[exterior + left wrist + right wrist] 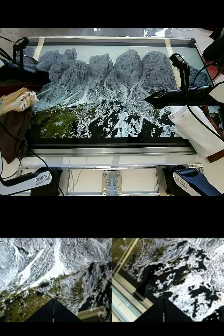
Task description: Fold the shirts.
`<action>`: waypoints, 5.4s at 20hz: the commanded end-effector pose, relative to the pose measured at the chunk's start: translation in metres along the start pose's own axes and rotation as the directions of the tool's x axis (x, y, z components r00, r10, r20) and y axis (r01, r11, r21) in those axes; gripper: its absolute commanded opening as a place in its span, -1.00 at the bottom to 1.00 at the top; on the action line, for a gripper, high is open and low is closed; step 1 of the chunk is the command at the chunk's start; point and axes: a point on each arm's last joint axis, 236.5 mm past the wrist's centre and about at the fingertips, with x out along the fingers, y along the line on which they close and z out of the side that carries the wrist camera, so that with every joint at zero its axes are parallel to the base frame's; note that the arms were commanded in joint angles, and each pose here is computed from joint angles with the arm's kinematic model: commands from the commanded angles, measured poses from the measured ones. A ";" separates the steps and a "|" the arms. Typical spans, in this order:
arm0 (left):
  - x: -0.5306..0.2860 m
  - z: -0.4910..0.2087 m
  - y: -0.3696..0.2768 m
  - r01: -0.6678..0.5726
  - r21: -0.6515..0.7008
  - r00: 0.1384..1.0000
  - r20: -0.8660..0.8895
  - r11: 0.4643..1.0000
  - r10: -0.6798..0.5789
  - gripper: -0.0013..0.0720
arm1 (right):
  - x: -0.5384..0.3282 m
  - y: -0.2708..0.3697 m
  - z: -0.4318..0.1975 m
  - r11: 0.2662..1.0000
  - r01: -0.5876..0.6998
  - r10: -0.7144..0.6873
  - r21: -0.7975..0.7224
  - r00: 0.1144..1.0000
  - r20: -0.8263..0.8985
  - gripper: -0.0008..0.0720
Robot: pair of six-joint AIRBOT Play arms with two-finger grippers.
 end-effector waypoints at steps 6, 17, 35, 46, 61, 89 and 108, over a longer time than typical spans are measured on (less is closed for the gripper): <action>-0.005 0.039 0.079 -0.316 0.093 0.941 0.158 0.944 0.299 -0.93 | 0.000 -0.017 0.007 0.997 0.072 -0.071 -0.018 0.997 0.028 -0.94; 0.017 -0.083 0.275 -0.551 -0.433 0.832 -0.218 0.714 0.510 0.63 | -0.002 -0.024 0.025 0.994 0.105 -0.103 -0.015 0.989 0.105 -0.94; -0.095 0.049 0.161 -0.290 -0.406 0.862 0.282 0.866 0.421 -0.94 | -0.008 -0.022 0.040 0.995 0.097 -0.102 0.038 0.981 0.162 -0.94; -0.061 0.006 -0.224 0.372 0.128 0.920 0.085 0.920 -0.384 -0.94 | -0.084 0.034 0.069 0.984 0.102 -0.077 -0.147 0.983 0.169 -0.94; 0.086 -0.049 -0.045 -0.315 0.081 0.917 -0.232 0.946 0.325 0.92 | -0.059 -0.073 0.014 0.920 0.392 -0.392 -0.021 0.913 -0.115 0.16; 0.146 -0.168 -0.110 0.024 -0.428 0.920 -0.345 0.903 -0.188 0.83 | 0.168 -0.118 -0.080 0.961 0.201 -0.103 0.191 0.899 -0.425 0.54; 0.160 -0.194 -0.084 0.216 0.238 0.893 -0.441 0.947 -0.093 -0.94 | 0.168 -0.114 -0.081 0.957 0.195 -0.087 0.212 0.897 -0.433 0.54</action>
